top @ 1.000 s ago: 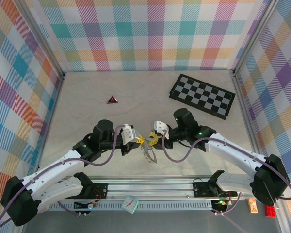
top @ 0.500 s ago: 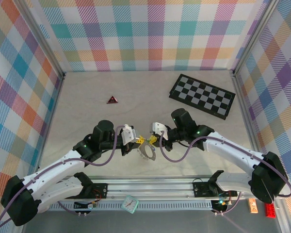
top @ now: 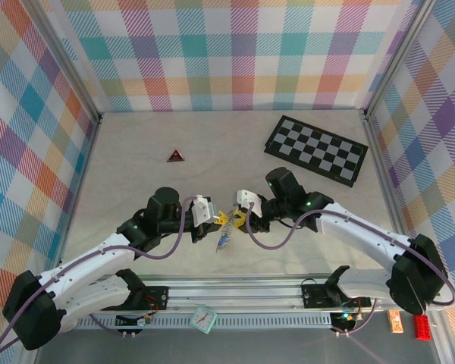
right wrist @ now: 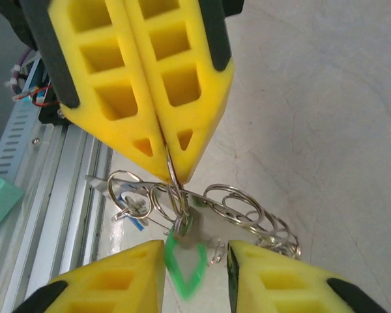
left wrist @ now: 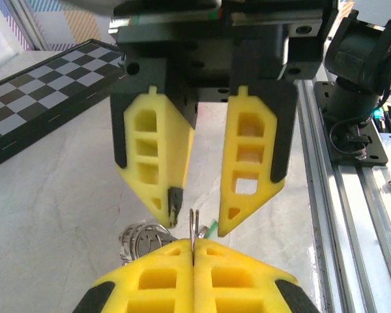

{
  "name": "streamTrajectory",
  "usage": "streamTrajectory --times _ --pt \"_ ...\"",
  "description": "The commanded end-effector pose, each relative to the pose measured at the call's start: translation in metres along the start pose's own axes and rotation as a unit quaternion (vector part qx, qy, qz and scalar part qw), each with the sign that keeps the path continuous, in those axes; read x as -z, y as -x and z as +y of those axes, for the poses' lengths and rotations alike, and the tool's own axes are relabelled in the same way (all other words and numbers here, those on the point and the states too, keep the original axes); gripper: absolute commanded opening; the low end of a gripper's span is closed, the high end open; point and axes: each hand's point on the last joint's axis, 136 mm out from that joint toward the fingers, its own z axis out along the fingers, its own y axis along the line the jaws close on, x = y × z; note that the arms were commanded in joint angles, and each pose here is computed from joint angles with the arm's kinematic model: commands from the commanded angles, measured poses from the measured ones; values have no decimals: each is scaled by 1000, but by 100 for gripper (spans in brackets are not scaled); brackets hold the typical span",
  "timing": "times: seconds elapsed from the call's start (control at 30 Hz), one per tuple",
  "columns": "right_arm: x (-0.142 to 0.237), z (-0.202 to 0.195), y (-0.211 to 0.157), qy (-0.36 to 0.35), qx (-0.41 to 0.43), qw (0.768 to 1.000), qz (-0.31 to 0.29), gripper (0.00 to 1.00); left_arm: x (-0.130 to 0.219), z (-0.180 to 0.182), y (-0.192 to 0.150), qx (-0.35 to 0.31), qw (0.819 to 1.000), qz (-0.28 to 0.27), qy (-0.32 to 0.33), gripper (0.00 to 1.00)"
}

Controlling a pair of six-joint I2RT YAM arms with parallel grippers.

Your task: Put the keys on the keyring

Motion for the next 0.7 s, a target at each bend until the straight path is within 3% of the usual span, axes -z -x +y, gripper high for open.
streamTrajectory --times 0.0,0.17,0.3,0.47,0.67 --pt "8 0 1 -18 -3 1000 -7 38 -2 -4 9 -24 999 -28 -10 0" --pt "18 -5 -1 -55 -11 998 -12 40 -1 -5 7 -20 999 -31 -8 0" --pt "28 -3 8 -75 8 996 -56 36 -1 -5 9 -17 999 -42 -5 0" --pt "30 12 31 -32 30 991 -123 33 -1 -5 11 -10 998 -57 -5 0" --pt "18 5 34 -16 17 992 -121 32 -1 -6 13 -7 998 -66 -7 0"
